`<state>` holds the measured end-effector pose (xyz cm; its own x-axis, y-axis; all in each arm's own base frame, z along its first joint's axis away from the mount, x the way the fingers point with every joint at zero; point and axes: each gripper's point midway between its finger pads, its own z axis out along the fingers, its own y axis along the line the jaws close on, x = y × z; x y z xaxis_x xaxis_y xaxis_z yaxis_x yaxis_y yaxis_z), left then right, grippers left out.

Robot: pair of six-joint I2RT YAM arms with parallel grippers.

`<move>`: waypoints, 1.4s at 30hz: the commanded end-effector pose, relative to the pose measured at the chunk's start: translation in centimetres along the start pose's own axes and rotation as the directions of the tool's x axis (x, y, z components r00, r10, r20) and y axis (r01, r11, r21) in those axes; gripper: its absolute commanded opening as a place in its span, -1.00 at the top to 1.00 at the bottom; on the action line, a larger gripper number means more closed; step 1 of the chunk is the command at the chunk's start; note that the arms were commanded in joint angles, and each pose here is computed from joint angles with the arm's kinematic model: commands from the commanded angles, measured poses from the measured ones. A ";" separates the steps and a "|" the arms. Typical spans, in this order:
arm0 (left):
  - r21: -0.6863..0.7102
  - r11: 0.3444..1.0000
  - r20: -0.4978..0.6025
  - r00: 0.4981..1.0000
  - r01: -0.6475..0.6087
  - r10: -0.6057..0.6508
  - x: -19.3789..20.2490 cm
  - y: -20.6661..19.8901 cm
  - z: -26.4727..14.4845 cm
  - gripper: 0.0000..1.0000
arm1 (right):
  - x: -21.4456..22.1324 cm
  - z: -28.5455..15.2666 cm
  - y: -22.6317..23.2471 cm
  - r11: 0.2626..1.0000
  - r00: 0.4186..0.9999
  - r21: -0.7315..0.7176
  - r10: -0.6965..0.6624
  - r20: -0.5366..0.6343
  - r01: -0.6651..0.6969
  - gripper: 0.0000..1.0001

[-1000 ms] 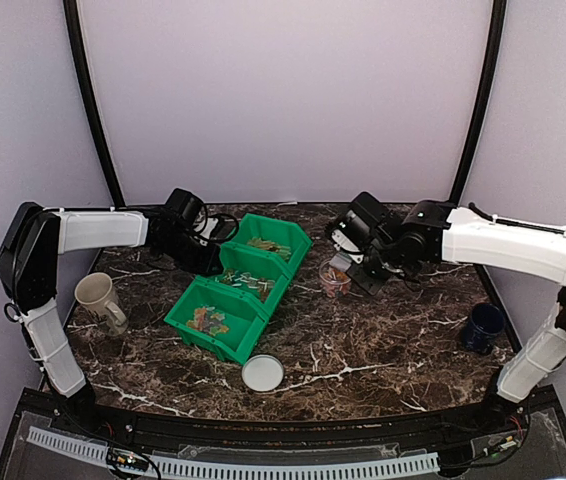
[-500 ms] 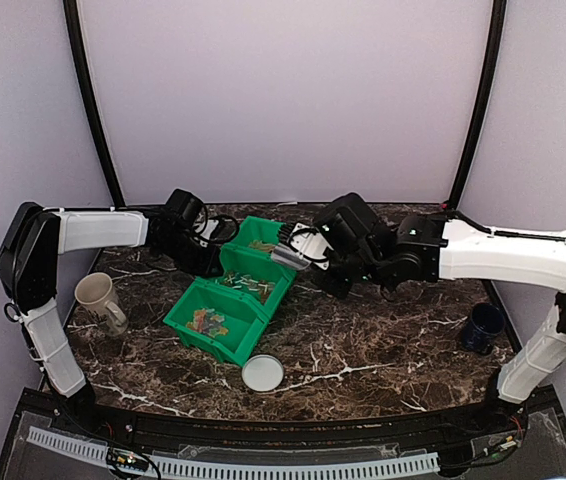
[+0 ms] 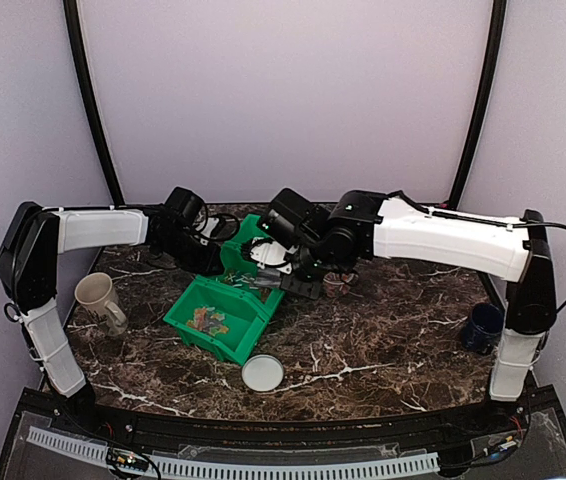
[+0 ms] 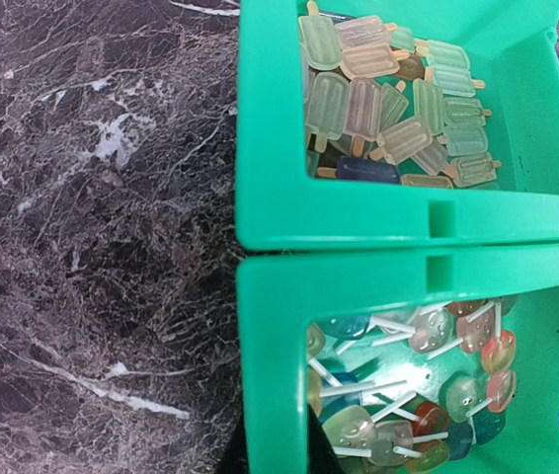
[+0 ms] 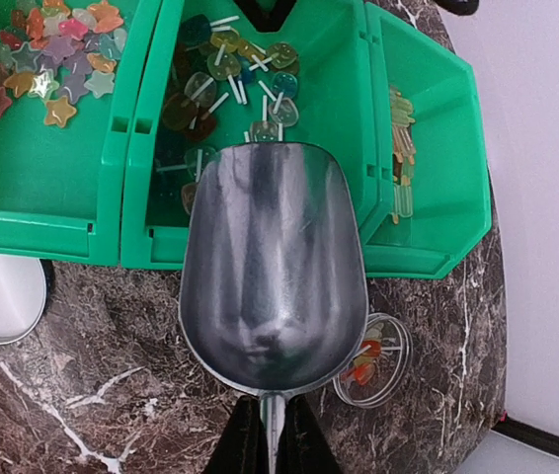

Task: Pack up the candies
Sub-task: Place the fake candies in the packing bottle, then scoop the fake candies from the plate.

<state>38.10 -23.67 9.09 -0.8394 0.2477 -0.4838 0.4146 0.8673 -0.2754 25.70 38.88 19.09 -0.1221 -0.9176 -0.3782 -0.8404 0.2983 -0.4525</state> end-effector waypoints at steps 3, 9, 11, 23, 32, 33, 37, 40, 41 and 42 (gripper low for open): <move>0.035 0.999 0.128 0.991 -0.037 0.032 -4.0 -2.0 -2.5 1.00 | 0.5 0.3 -0.3 0.997 0.990 0.024 -0.073 -0.119 0.077 1.00; -0.021 0.998 0.122 0.991 -0.053 0.055 -3.8 -1.6 -2.4 1.00 | 0.1 1.5 -0.2 0.995 0.986 0.032 -0.092 -0.139 0.097 1.00; -0.029 0.998 0.121 0.991 -0.059 0.062 -3.9 -1.6 -2.5 1.00 | 0.1 1.9 -0.2 0.994 0.984 0.039 -0.098 -0.152 0.105 1.00; -0.097 0.989 0.112 0.987 -0.108 0.119 -3.6 -1.9 -2.3 1.00 | 0.2 5.9 1.0 0.990 0.967 0.035 -0.126 -0.223 0.137 1.00; -0.081 0.990 0.113 0.986 -0.118 0.126 -3.7 -2.4 -2.2 1.00 | -1.6 8.1 5.0 0.976 0.968 -0.116 -0.202 -0.149 0.186 1.00; -0.080 0.990 0.115 0.985 -0.119 0.127 -3.7 -2.4 -2.2 1.00 | -1.8 8.2 5.6 0.971 0.969 -0.141 -0.210 -0.129 0.191 1.00; -0.084 0.989 0.129 0.983 -0.120 0.130 -3.9 -2.4 -2.6 1.00 | -1.9 8.4 7.7 0.949 0.969 -0.229 -0.238 -0.069 0.217 1.00; -0.083 0.989 0.135 0.982 -0.122 0.133 -3.9 -2.5 -2.7 1.00 | -1.7 8.0 9.0 0.924 0.964 -0.296 -0.262 -0.036 0.240 1.00; -0.081 0.989 0.136 0.982 -0.122 0.132 -3.9 -2.5 -2.7 1.00 | -1.5 7.9 9.4 0.918 0.963 -0.312 -0.266 -0.029 0.244 1.00; -0.077 0.989 0.136 0.982 -0.124 0.134 -3.9 -2.6 -2.7 1.00 | -1.6 7.7 9.6 0.911 0.964 -0.329 -0.267 -0.015 0.248 1.00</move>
<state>37.29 -22.68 7.74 -0.8109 0.3712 -0.4525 0.4452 0.8930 -0.0652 25.96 45.10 11.05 0.0059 -0.9725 -0.2329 -0.9134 0.0896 -0.3971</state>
